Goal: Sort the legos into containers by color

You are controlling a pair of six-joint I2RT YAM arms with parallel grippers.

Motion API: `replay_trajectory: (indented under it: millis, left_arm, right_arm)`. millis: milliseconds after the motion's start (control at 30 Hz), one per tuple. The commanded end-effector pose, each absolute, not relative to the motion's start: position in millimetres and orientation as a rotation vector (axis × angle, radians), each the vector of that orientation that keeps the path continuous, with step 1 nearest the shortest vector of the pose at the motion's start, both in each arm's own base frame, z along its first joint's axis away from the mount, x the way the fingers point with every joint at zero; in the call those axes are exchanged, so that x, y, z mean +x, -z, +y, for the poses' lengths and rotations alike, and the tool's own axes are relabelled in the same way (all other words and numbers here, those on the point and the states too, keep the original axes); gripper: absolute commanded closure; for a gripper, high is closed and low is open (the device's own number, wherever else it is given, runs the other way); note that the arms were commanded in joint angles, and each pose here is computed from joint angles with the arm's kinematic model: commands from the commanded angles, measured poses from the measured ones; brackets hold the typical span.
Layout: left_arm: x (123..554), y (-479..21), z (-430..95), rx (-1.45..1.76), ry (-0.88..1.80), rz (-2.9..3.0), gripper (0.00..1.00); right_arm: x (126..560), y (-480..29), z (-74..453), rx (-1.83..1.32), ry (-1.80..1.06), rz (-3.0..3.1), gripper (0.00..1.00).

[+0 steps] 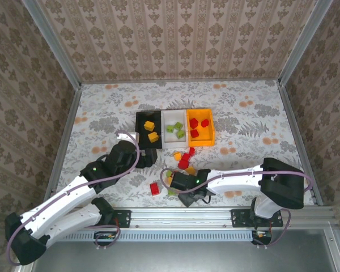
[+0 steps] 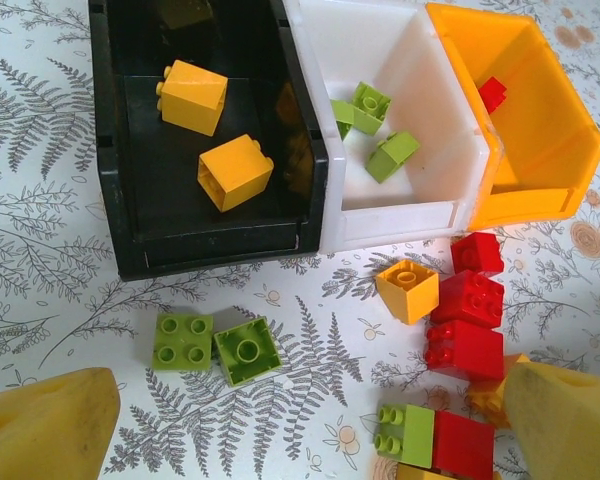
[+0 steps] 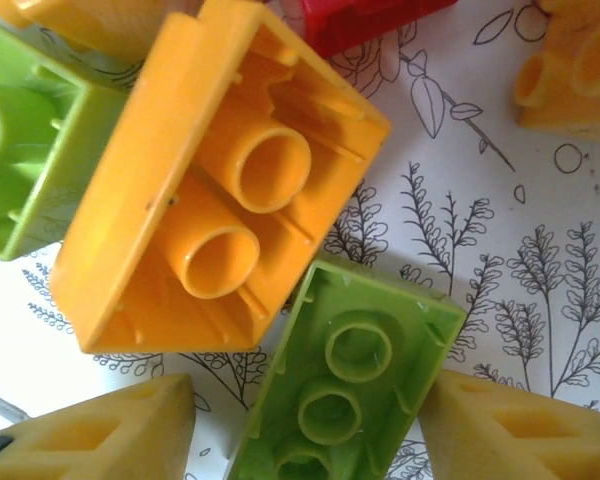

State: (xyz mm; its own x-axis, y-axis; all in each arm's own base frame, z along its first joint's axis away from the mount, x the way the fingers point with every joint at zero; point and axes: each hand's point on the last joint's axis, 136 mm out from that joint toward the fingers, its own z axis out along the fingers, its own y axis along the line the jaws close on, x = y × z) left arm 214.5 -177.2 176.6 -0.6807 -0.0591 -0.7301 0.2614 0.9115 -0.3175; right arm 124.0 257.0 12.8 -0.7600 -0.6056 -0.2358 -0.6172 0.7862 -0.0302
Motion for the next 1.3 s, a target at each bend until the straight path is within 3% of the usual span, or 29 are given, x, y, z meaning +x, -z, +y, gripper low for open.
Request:
replay_trajectory:
  millis: [0, 167, 433, 667, 867, 1067, 1267]
  left_arm:
    - [214, -171, -170, 0.110, 0.485, 2.289, 0.00]
    - [214, -170, -169, 0.108, 0.484, 2.294, 0.00]
    - [215, -167, -169, 0.109, 0.474, 2.302, 0.00]
    - [215, -161, -166, 0.088, 0.468, 2.318, 0.00]
    - [212, -155, -166, 0.088, 0.481, 2.333, 0.00]
    - [207, -148, -162, 0.076, 0.491, 2.350, 0.00]
    - [202, -144, -159, 0.063, 0.504, 2.360, 0.00]
  right_arm:
    - [136, 3, 216, -0.864, 0.155, 2.789, 0.51]
    - [143, 2, 198, -0.764, 0.163, 2.813, 0.64]
    - [167, -28, 174, -0.483, 0.050, 2.762, 0.75]
    - [213, -107, 190, -0.355, -0.182, 2.582, 0.75]
    - [281, -168, 251, -0.354, -0.337, 2.426, 0.74]
    - [354, -176, 289, -0.283, -0.346, 2.412, 0.73]
    - [404, -146, 298, -0.189, -0.266, 2.472, 0.71]
